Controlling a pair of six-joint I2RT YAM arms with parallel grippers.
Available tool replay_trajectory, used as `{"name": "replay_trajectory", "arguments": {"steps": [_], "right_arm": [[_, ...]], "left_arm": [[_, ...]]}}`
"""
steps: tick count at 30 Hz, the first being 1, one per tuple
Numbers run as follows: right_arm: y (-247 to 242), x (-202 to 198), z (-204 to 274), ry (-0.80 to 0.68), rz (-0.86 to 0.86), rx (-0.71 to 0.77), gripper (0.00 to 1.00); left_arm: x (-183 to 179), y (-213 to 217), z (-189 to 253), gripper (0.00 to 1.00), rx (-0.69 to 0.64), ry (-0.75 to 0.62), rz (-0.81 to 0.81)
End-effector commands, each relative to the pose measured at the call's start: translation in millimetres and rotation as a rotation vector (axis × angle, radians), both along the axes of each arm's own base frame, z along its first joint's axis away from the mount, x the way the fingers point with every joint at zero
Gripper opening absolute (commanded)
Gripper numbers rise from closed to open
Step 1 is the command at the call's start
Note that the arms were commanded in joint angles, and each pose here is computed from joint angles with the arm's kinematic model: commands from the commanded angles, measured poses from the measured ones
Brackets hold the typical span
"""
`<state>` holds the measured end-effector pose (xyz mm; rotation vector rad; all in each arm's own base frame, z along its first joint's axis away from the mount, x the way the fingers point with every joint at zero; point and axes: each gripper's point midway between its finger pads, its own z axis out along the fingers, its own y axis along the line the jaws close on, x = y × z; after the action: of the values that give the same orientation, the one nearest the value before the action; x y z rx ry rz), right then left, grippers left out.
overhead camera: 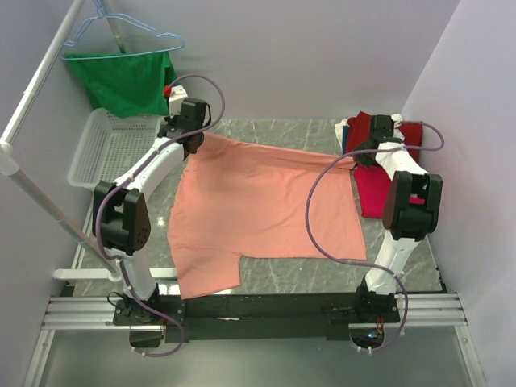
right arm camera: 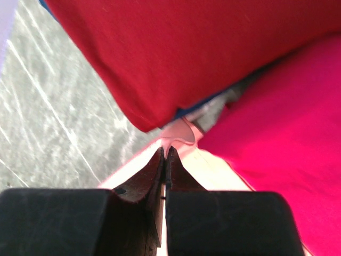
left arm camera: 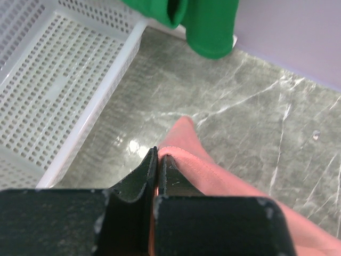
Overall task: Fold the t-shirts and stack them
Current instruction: Fold the tshirt
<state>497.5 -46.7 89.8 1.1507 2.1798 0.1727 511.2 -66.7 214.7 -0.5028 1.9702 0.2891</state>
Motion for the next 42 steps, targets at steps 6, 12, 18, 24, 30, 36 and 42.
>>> {"name": "replay_trajectory", "arguments": {"steps": [6,12,18,24,30,36,42], "right_arm": [[-10,-18,42,-0.080,-0.045,-0.027,0.00],[-9,-35,35,-0.057,-0.060,-0.017,0.00],[-4,-58,11,0.007,-0.071,0.009,0.00],[3,-75,-15,0.101,-0.068,0.047,0.00],[6,-88,-36,0.204,-0.074,0.061,0.00],[9,-104,-52,0.306,-0.059,0.073,0.04],[13,-112,-30,0.279,-0.043,-0.014,0.41]], "left_arm": [[-38,13,5,0.01,-0.031,0.001,0.044],[-54,17,-1,0.01,-0.030,0.026,0.040],[-70,15,-12,0.01,-0.057,0.061,0.022],[-85,8,-34,0.01,-0.086,0.123,-0.007],[-101,2,-68,0.01,-0.083,0.223,-0.006],[-111,-6,-95,0.01,-0.085,0.308,-0.018],[-114,-13,-110,0.01,-0.084,0.360,-0.031]]}}
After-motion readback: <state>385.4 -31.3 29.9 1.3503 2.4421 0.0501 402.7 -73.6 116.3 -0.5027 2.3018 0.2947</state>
